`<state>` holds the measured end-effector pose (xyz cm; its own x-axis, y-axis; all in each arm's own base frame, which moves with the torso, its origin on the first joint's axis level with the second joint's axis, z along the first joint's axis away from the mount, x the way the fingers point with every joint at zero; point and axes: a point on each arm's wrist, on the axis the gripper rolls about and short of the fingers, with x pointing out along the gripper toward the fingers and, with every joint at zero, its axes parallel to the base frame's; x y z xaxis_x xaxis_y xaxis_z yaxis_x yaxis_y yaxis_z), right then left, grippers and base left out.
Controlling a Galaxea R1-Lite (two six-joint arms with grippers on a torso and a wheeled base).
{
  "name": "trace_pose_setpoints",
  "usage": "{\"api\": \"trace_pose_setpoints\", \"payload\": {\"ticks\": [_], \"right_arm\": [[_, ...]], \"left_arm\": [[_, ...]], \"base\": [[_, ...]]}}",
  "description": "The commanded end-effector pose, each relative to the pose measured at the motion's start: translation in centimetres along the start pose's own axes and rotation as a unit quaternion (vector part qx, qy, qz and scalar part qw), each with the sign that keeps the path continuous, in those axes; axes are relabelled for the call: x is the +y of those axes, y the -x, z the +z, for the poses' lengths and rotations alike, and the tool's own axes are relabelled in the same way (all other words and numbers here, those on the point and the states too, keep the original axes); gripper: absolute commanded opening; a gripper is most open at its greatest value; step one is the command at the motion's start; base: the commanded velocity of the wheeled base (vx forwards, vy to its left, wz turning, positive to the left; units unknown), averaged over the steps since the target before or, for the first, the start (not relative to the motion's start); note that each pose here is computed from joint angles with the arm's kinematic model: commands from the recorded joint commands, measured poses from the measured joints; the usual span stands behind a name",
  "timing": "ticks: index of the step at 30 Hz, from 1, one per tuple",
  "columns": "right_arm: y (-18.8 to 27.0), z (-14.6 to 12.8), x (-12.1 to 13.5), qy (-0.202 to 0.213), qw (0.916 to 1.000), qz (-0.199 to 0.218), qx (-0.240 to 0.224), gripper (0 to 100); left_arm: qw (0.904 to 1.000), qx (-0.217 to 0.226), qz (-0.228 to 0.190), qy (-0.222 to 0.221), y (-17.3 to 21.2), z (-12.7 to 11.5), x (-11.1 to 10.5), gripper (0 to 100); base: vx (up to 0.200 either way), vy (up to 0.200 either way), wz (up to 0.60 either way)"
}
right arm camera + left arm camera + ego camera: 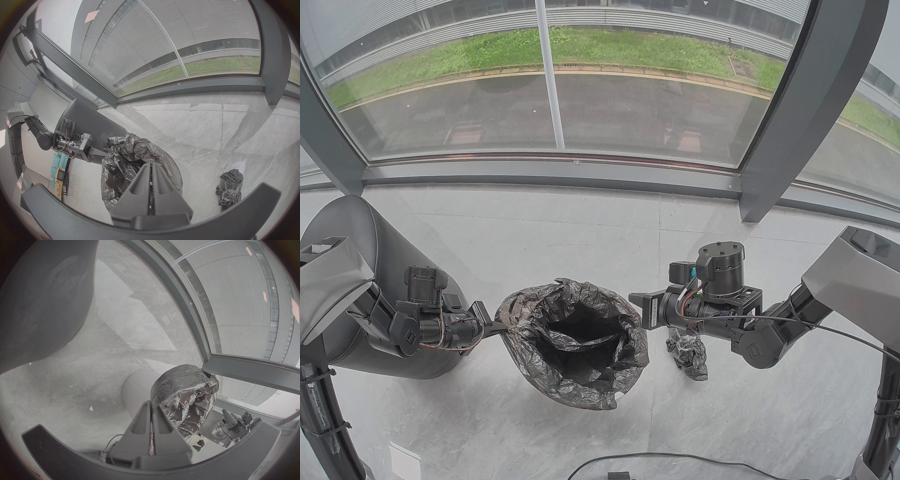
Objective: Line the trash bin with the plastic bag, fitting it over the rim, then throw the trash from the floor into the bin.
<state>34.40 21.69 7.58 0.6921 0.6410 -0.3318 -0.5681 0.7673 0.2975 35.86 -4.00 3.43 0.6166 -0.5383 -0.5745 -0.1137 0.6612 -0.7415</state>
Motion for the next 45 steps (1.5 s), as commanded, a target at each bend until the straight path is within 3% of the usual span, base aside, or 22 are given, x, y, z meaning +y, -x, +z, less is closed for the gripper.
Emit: {"api": "trace_pose_setpoints", "payload": {"ticks": [1,19,20,32,45], "right_arm": [[0.1,0.2,0.1,0.0,1.0,0.002,-0.003,0],[0.3,-0.3,-0.2,-0.004,1.0,-0.004,0.003,0],[0.2,-0.2,-0.2,-0.004,1.0,-0.004,0.003,0],[0.4,-0.2,-0.2,-0.005,1.0,-0.005,0.001,0],[0.4,0.0,-0.3,-0.006,1.0,-0.005,-0.002,0]], "left_arm": [[1.0,-0.001,0.002,0.003,0.1,0.0,0.2,0],[0.9995,-0.004,0.026,-0.015,-0.7,-1.3,-0.3,0],[0.9995,-0.003,0.027,-0.016,-0.7,-1.3,-0.3,100],[0.9995,-0.01,0.023,-0.02,-0.5,-1.2,-0.6,100],[0.997,-0.066,0.035,-0.02,0.0,0.0,0.5,100]], "base": [[0.0,0.0,0.0],[0.0,0.0,0.0],[0.0,0.0,0.0],[0.0,0.0,0.0],[0.0,0.0,0.0]]}}
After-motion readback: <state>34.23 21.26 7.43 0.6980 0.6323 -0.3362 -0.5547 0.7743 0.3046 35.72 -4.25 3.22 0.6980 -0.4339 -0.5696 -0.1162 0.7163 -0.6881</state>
